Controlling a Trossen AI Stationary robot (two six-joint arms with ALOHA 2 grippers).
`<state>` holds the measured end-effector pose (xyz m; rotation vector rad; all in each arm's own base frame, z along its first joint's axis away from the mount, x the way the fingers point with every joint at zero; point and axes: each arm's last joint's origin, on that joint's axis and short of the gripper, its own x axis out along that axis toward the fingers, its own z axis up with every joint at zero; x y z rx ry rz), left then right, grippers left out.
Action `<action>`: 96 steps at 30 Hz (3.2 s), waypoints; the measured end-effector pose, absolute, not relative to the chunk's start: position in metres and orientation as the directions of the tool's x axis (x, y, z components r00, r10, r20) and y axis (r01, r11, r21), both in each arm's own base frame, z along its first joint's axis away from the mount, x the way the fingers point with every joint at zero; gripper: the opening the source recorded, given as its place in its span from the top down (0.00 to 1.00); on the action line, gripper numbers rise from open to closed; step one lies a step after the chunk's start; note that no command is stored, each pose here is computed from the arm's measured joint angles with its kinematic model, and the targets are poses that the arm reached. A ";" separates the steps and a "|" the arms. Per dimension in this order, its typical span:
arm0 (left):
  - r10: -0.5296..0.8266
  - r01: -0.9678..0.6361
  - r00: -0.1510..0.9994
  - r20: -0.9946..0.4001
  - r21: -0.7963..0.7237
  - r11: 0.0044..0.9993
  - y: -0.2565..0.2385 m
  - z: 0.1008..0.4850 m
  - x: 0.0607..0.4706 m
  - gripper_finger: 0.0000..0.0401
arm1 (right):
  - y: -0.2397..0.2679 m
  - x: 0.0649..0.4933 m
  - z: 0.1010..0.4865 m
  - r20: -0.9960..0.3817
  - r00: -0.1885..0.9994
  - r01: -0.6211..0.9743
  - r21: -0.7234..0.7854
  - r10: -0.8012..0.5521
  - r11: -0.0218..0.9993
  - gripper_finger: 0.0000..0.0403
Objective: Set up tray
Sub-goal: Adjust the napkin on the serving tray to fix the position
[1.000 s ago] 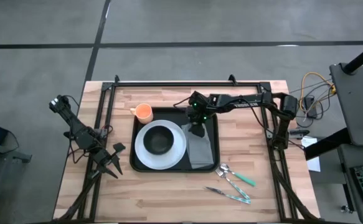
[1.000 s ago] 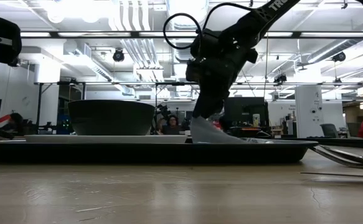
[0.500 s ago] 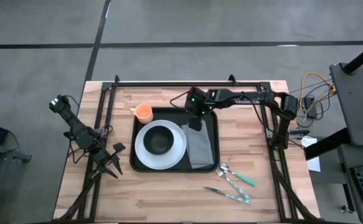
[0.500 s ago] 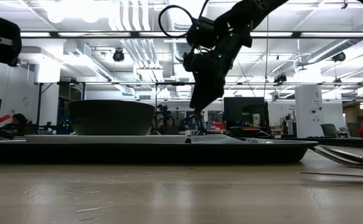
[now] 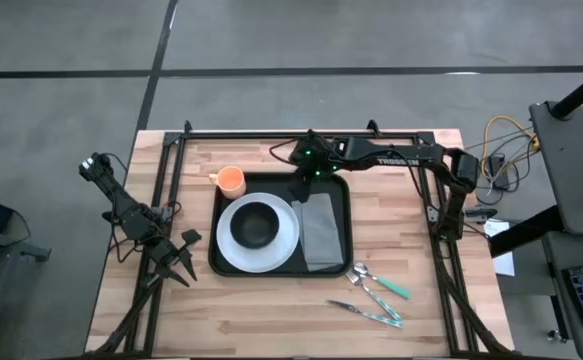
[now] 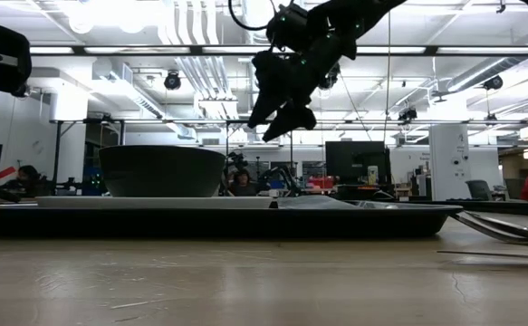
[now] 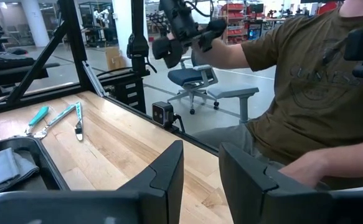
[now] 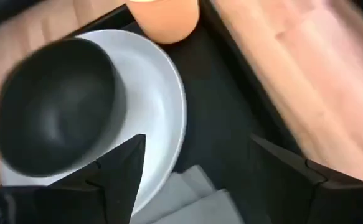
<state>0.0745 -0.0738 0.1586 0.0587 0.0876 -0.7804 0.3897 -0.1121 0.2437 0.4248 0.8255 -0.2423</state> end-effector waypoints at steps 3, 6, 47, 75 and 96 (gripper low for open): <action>-0.700 0.705 0.707 -0.100 0.020 0.709 -0.074 0.159 0.075 0.79 | -0.107 0.388 0.242 -0.759 0.649 0.371 0.377 0.053 0.848 0.34; -0.699 0.704 0.708 -0.100 0.020 0.710 -0.074 0.159 0.075 0.79 | -0.096 0.382 0.238 -0.772 0.585 0.333 0.510 0.251 0.793 0.34; -0.700 0.705 0.707 -0.100 0.020 0.709 -0.074 0.159 0.075 0.79 | -0.005 0.385 0.178 -0.973 0.212 0.122 0.117 0.090 0.986 0.38; -0.699 0.704 0.708 -0.100 0.020 0.710 -0.074 0.159 0.075 0.79 | -0.020 0.383 0.150 -0.994 0.082 0.296 0.092 0.070 0.951 0.37; -0.700 0.705 0.707 -0.101 0.020 0.709 -0.074 0.159 0.075 0.79 | -0.023 0.370 0.150 -0.998 0.013 0.418 0.059 0.059 0.906 0.37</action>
